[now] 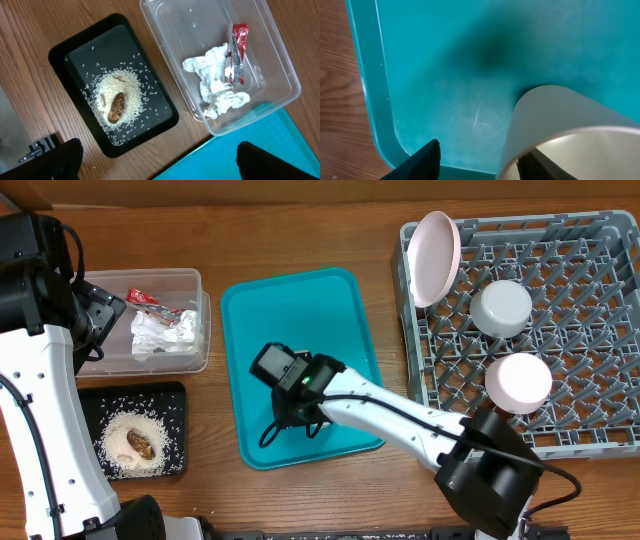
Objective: Sort waste into correct bins and load items into the dishwasher
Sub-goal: 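Move the right gripper to the pale green cup and grasp it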
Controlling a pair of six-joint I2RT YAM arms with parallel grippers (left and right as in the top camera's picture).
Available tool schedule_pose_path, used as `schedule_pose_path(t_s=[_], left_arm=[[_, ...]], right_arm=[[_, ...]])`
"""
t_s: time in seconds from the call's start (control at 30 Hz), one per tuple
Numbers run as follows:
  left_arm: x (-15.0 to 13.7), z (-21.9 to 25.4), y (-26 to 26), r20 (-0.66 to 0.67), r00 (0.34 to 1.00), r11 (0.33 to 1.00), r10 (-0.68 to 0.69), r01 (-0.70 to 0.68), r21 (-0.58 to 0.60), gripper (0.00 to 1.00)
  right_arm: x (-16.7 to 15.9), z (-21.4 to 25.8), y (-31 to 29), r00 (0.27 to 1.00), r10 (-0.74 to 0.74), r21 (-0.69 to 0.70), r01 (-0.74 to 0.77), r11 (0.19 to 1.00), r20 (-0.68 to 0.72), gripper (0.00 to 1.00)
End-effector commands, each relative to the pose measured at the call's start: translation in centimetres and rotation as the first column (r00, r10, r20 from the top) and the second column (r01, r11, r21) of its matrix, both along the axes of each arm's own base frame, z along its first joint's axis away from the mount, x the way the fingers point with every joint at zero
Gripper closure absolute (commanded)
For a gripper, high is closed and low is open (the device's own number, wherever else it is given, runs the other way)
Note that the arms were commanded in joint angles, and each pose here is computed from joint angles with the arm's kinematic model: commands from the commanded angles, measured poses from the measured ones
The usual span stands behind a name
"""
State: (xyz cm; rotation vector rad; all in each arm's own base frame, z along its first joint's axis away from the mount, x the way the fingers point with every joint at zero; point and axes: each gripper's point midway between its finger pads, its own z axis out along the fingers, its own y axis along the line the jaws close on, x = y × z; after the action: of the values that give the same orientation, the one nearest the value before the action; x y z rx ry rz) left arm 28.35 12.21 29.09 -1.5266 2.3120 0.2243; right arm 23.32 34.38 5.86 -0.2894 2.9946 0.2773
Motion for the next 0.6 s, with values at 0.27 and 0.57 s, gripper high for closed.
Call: schedule_pose_path(t_s=[0.27, 0.57], left_arm=[[0.06, -0.01, 0.04, 0.003, 1.0, 1.0, 0.016, -0.016, -0.002, 0.0], [0.05, -0.02, 0.04, 0.003, 1.0, 1.0, 0.016, -0.016, -0.002, 0.0]], right_arm=[[0.71, 0.02, -0.6, 0.997, -0.006, -0.062, 0.011, 0.998, 0.078, 0.69], [0.32, 0.46, 0.2, 0.999, -0.001, -0.021, 0.002, 1.0, 0.044, 0.82]])
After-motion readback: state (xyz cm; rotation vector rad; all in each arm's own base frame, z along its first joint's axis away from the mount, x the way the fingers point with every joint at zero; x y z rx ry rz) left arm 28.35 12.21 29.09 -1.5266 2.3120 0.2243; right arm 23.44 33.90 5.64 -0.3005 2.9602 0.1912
